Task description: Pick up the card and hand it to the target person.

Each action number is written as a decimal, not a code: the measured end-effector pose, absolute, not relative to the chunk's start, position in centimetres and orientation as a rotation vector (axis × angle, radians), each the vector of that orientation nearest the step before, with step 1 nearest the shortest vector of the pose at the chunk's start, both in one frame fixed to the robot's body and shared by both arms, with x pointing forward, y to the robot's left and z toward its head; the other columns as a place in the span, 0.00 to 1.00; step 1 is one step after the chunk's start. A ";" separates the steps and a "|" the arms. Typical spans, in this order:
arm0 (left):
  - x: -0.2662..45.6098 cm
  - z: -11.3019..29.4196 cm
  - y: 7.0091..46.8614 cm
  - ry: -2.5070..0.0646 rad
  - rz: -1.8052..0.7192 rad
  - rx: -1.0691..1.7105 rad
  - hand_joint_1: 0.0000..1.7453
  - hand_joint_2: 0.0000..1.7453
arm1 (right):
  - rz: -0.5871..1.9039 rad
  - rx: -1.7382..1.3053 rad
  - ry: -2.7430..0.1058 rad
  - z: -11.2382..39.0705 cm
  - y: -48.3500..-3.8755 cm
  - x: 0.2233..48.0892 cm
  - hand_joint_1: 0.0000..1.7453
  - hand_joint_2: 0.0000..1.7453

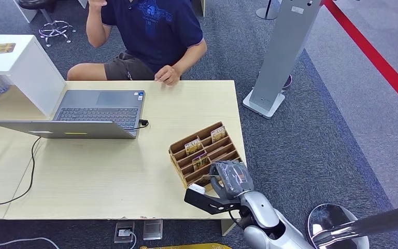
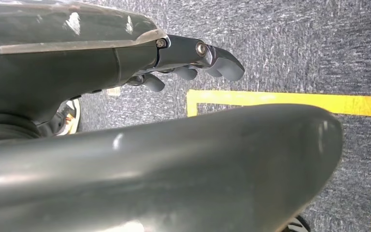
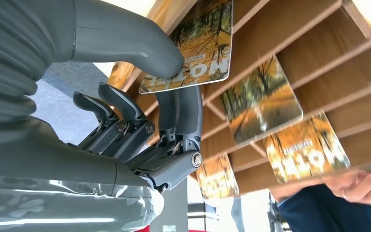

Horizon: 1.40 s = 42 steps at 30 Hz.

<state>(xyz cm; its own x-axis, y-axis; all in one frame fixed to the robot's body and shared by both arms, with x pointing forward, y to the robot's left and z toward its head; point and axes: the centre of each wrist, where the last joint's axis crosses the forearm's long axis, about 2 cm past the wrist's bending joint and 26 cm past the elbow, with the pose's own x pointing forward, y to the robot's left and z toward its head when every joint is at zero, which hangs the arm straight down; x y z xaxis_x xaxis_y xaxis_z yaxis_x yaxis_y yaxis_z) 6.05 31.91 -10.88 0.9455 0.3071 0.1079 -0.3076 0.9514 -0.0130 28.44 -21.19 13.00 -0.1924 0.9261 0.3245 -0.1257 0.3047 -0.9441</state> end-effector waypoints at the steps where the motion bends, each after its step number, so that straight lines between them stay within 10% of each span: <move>1: 6.1 -10.9 31.9 -0.109 0.313 0.003 0.00 0.00 | 1.147 -0.792 -1.441 13.3 -21.2 28.5 1.00 1.00; 23: 6.4 -10.8 31.8 -0.125 0.294 0.000 0.00 0.00 | 0.969 -0.752 -1.878 26.2 -19.0 36.2 1.00 1.00; 42: 6.6 -10.8 31.6 -0.140 0.306 -0.009 0.00 0.00 | 1.109 -0.688 -1.764 24.8 -11.2 42.7 1.00 1.00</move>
<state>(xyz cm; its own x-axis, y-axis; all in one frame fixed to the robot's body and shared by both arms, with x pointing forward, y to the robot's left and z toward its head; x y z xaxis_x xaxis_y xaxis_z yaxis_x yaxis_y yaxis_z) 6.61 31.57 -10.81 0.9438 0.3011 0.1360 -0.2998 0.9535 -0.0304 42.72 -11.25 24.78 -0.4286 0.8093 0.4017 -0.0111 0.4398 -0.8980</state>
